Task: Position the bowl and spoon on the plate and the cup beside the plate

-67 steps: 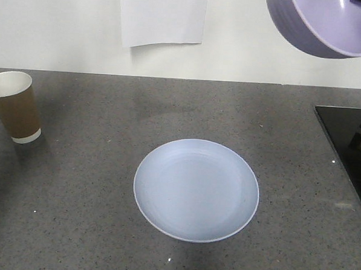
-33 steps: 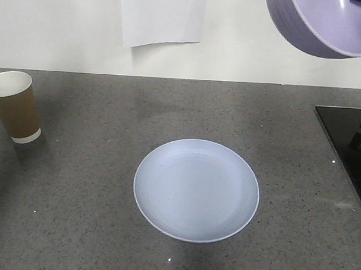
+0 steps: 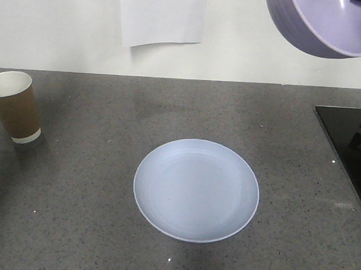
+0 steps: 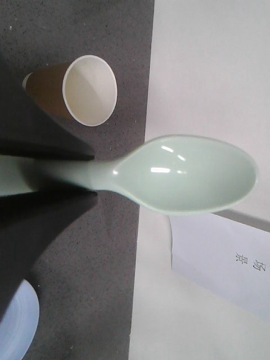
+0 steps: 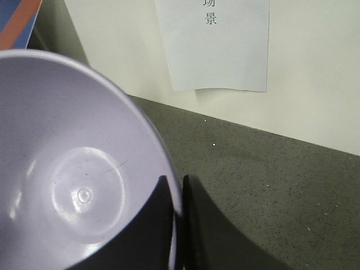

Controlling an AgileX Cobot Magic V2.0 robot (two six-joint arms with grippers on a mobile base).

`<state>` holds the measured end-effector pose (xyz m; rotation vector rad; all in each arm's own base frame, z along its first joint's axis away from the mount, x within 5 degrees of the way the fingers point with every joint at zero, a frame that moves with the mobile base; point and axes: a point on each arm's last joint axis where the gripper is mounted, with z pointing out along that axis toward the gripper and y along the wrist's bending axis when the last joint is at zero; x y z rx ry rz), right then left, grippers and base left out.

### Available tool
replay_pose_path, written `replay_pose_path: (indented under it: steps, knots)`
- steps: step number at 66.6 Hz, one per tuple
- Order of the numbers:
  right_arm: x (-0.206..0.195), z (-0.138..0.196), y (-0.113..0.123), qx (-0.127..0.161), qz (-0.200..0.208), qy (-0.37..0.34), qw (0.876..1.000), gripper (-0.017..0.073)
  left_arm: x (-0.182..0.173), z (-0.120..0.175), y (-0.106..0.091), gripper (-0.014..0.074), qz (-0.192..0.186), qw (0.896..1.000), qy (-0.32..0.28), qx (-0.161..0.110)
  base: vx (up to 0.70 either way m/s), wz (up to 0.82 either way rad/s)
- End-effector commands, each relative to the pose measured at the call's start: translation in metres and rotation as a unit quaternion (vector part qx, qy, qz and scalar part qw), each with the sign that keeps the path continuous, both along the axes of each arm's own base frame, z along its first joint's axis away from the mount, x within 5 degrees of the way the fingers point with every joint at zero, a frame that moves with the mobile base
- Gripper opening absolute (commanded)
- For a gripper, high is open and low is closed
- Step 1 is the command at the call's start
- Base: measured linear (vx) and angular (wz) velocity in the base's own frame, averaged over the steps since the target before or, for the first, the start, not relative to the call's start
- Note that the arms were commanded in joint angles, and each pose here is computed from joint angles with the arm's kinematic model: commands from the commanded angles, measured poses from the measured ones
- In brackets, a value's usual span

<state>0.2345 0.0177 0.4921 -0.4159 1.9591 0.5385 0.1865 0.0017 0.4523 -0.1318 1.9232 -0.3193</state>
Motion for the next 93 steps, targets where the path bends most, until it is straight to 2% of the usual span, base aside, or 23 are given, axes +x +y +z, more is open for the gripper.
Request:
replay_pose_path:
  steps: [1, 93]
  knots:
    - [-0.0091, 0.0173, 0.0022, 0.019, -0.005, -0.045, 0.999, -0.0008, -0.0031, 0.0144, -0.0003, -0.0006, 0.008, 0.999, -0.046, -0.011, 0.00, 0.00]
    - [-0.0091, 0.0173, 0.0022, 0.019, -0.005, -0.045, 0.999, -0.0008, -0.0031, 0.0144, -0.0003, -0.0006, 0.008, 0.999, -0.046, -0.011, 0.00, 0.00]
